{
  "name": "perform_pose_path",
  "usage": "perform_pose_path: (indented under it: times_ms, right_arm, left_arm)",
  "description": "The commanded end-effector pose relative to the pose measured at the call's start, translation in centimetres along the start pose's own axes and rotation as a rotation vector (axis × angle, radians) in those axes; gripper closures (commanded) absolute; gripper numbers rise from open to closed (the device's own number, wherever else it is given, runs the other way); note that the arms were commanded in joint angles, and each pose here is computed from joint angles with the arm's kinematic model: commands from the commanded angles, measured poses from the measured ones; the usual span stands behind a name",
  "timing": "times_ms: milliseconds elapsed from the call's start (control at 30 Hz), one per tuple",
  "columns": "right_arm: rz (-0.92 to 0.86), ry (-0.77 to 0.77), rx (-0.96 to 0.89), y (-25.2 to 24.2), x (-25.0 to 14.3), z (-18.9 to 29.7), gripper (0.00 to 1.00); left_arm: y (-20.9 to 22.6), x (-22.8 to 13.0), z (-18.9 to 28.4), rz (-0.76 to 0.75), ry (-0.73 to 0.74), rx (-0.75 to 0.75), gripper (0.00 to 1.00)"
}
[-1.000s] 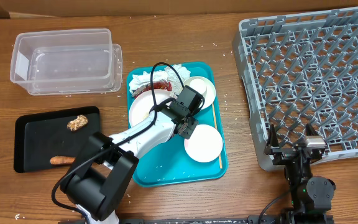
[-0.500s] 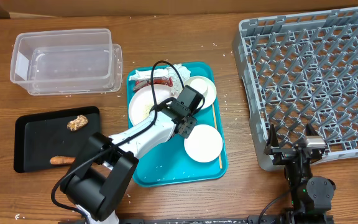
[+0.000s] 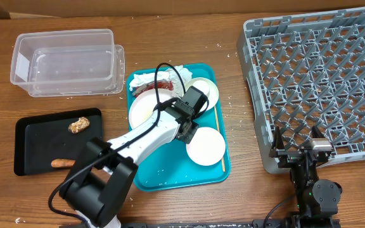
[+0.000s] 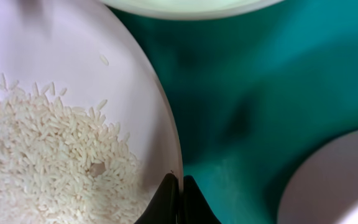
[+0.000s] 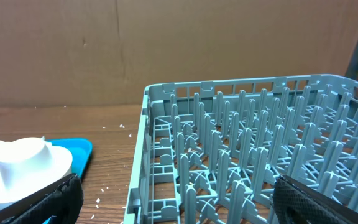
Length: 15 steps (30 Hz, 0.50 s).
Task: Sort waste into correct bins and load items into the dishwasher
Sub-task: 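Grip the plate rim with the left gripper and lift it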
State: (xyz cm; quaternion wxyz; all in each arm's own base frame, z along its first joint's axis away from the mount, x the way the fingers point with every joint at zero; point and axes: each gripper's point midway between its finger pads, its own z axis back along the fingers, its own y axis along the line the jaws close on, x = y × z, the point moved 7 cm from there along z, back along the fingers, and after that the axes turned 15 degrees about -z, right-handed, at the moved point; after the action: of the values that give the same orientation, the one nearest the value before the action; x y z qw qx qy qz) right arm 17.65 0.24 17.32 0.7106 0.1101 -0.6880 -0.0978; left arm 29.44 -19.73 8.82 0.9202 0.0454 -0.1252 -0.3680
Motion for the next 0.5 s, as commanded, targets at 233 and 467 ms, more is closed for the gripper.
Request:
perform_pose_path:
  times_ms: [233,467]
  right_arm:
    - [-0.004,-0.005,0.004,0.0,-0.2,0.0,0.00]
    - [-0.004,-0.005,0.004,0.0,-0.2,0.0,0.00]
  left_arm:
    - [0.9,0.5,5.4,0.100,-0.100,-0.004,0.96]
    - [1.1,0.2,6.5,0.102,-0.109,0.001,0.96]
